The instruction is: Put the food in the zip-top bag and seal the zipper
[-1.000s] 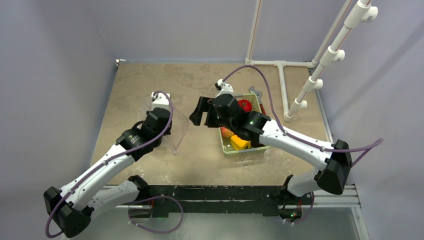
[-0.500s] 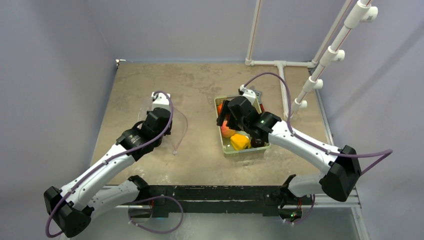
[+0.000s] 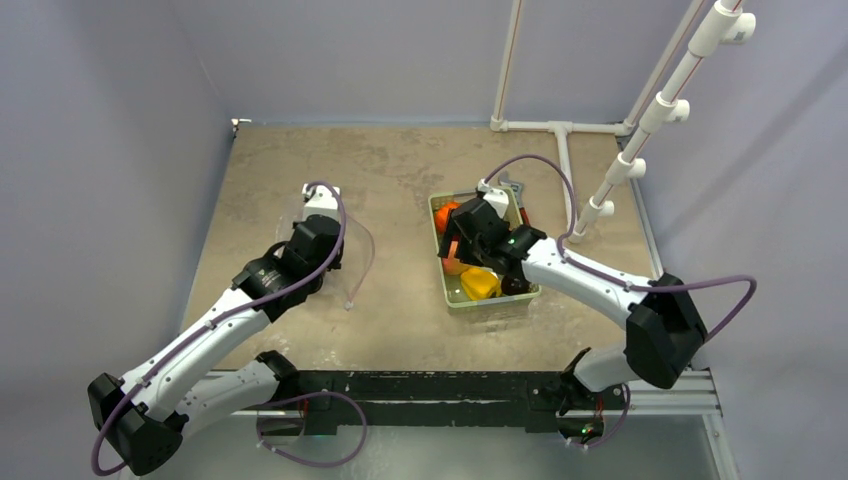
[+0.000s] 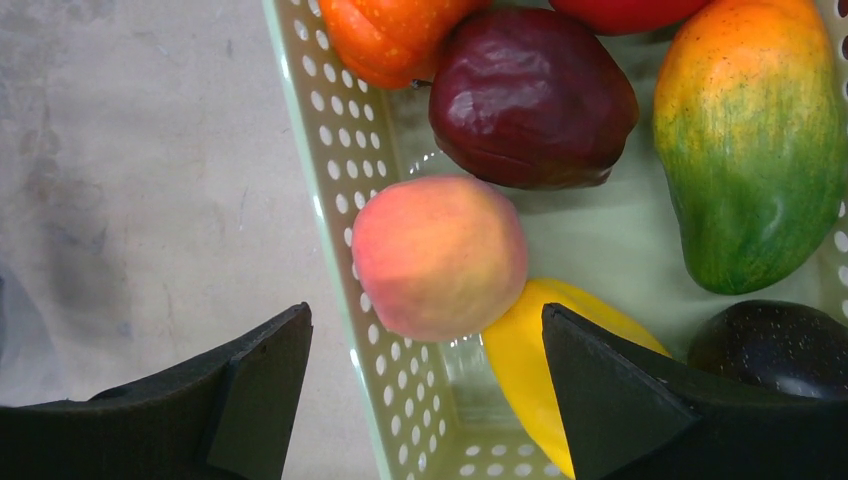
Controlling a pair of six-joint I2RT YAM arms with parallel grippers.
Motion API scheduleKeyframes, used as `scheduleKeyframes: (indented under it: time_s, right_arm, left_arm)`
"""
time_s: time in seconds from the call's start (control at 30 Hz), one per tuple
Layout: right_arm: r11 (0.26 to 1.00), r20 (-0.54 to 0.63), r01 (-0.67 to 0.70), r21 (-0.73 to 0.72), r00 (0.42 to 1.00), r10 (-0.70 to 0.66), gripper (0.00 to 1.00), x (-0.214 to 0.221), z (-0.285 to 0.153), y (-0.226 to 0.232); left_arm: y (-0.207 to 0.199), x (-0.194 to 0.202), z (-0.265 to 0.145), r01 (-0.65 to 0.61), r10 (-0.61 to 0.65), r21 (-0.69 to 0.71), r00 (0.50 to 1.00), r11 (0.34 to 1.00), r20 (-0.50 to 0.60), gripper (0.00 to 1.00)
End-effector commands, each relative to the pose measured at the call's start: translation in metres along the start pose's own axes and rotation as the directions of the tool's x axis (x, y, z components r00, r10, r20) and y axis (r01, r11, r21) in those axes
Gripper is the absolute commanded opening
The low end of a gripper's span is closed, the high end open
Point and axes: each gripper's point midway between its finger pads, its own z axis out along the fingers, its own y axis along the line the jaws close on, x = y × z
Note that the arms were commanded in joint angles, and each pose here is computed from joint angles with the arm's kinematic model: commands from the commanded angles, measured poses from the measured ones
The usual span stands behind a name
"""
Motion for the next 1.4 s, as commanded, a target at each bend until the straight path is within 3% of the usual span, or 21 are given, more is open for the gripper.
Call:
scheduleKeyframes:
  time_s: [0.0,0.37,0.8,0.9,1.17,1.37]
  right_arm:
    - [1.0,0.021,-0.003,-0.009,1.0,0.003,0.87,-0.004,0.014,0.002]
    - [1.0,0.018,-0.005,0.011,1.0,0.004,0.86,-0.007,0.04,-0.006]
    - [0.999,-0.041,0.012,0.032,0.999,-0.011,0.82,0.021,0.056,-0.022]
    - [0.999,-0.042,0.014,0.039,0.999,-0.013,0.74,0.023,0.055,-0.025]
    - [0.998,0.002,-0.002,0.063,1.0,0.002,0.36,0.009,0.04,-0.029]
    - [0.998,0.051,-0.028,0.062,0.998,0.025,0.26,-0.014,0.018,-0.024]
  left_arm:
    - [0.0,-0.007,0.0,0.023,-0.024,0.004,0.999,1.0,0.027,0.0]
    - [0.0,-0.009,-0.001,0.026,-0.026,0.005,0.999,1.0,0.033,0.0]
    - [0.0,-0.008,-0.001,0.023,-0.023,0.008,0.999,1.0,0.032,0.0]
    - [-0.001,-0.008,-0.001,0.023,-0.023,0.01,0.999,1.0,0.032,0.0]
    - [-0.001,-0.007,0.0,0.021,-0.021,0.007,0.999,1.0,0.028,0.0]
    - [0.0,-0.007,0.0,0.023,-0.023,0.007,0.999,1.0,0.028,0.0]
